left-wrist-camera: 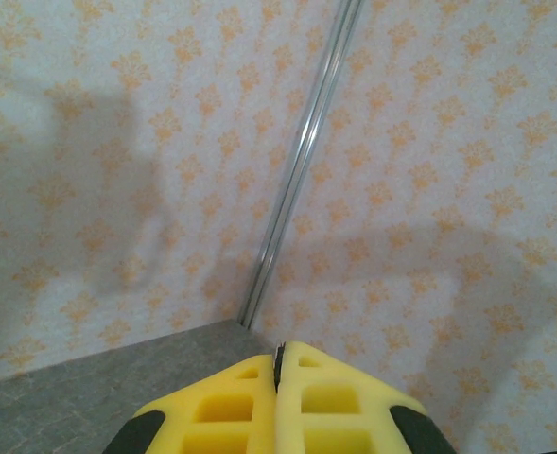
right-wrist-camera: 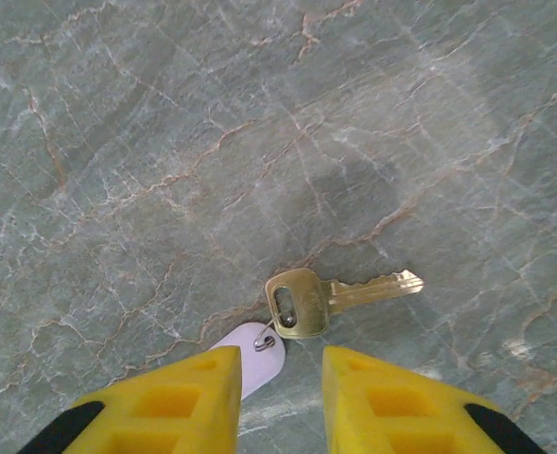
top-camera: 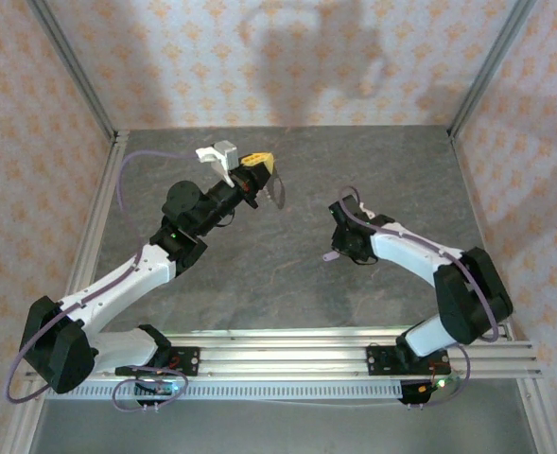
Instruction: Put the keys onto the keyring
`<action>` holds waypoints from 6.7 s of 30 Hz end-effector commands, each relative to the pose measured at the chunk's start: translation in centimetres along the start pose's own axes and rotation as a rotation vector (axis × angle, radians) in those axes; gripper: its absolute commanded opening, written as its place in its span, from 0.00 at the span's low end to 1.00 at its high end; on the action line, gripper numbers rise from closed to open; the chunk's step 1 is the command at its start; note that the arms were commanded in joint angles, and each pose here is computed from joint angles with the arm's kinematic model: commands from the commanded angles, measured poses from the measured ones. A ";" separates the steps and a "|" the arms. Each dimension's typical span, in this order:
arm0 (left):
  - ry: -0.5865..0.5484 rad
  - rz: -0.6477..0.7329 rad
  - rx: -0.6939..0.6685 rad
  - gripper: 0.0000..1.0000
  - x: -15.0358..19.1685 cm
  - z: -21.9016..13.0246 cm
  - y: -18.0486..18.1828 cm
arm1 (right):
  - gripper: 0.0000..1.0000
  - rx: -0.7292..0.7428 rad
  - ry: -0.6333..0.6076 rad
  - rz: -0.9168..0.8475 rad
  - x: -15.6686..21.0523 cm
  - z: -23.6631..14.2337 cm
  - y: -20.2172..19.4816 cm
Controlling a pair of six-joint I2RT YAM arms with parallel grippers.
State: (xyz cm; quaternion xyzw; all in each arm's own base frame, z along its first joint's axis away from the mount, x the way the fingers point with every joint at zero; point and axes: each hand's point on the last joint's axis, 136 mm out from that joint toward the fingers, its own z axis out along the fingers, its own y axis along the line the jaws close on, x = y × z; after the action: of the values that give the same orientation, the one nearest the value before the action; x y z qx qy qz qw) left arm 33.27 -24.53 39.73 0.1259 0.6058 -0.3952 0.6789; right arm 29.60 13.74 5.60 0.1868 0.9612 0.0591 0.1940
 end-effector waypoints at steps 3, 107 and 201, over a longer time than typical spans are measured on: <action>-0.063 0.011 0.047 0.00 -2.1 -0.1 -1.4 | 0.28 0.065 -0.018 -0.007 -0.5 0.4 -0.2; 0.070 0.074 0.312 0.00 -2.8 1.0 -6.7 | 0.00 -1.359 -0.458 -0.352 -8.0 -32.2 11.2; 0.123 0.219 0.436 0.00 -1.5 4.2 -10.2 | 0.00 -1.372 -0.484 -0.340 -8.4 -32.2 12.9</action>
State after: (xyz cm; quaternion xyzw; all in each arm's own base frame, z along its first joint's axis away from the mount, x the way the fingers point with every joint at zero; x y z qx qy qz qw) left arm 30.74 -33.56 41.96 0.3501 0.5753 -0.4260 0.6042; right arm 28.05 21.21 40.49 -0.1179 0.6612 0.5661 0.4780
